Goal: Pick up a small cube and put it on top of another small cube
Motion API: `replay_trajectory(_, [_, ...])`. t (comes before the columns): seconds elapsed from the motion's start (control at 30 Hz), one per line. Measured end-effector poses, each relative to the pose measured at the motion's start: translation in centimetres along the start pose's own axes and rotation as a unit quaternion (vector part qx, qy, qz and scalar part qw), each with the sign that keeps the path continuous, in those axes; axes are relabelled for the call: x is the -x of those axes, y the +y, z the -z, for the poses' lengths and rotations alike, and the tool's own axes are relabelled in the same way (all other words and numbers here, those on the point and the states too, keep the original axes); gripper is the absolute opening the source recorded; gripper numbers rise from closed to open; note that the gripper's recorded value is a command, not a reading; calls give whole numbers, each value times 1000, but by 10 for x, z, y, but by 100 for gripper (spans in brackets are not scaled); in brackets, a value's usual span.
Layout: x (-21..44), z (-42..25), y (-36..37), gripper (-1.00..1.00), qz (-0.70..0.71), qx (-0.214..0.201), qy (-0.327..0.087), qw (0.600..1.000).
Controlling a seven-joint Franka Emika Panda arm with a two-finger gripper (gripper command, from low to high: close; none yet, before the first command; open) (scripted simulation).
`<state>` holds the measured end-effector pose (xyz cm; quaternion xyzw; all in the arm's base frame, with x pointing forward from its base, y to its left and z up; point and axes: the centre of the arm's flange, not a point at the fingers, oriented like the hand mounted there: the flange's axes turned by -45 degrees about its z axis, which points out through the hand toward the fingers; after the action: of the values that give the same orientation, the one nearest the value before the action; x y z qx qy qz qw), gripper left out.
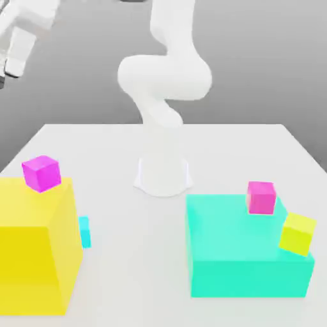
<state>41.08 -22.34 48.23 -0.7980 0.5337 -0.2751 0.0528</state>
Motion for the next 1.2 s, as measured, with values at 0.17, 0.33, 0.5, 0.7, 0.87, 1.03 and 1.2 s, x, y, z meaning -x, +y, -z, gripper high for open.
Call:
replay_trajectory(0.17, [-23,-60,90,0,-182,47,8,982])
replay_trajectory(0.33, [-27,-103,192,0,-361,92,26,928])
replay_trajectory(0.5, [23,-138,252,0,-504,145,3,852])
replay_trajectory(0.7, [93,-158,275,0,-616,208,-31,759])
replay_trajectory(0.87, [124,-162,258,0,-655,238,-35,716])
replay_trajectory(1.03, [151,-163,244,0,-689,269,-26,672])
replay_trajectory(1.2, [160,-160,227,0,-706,279,-5,651])
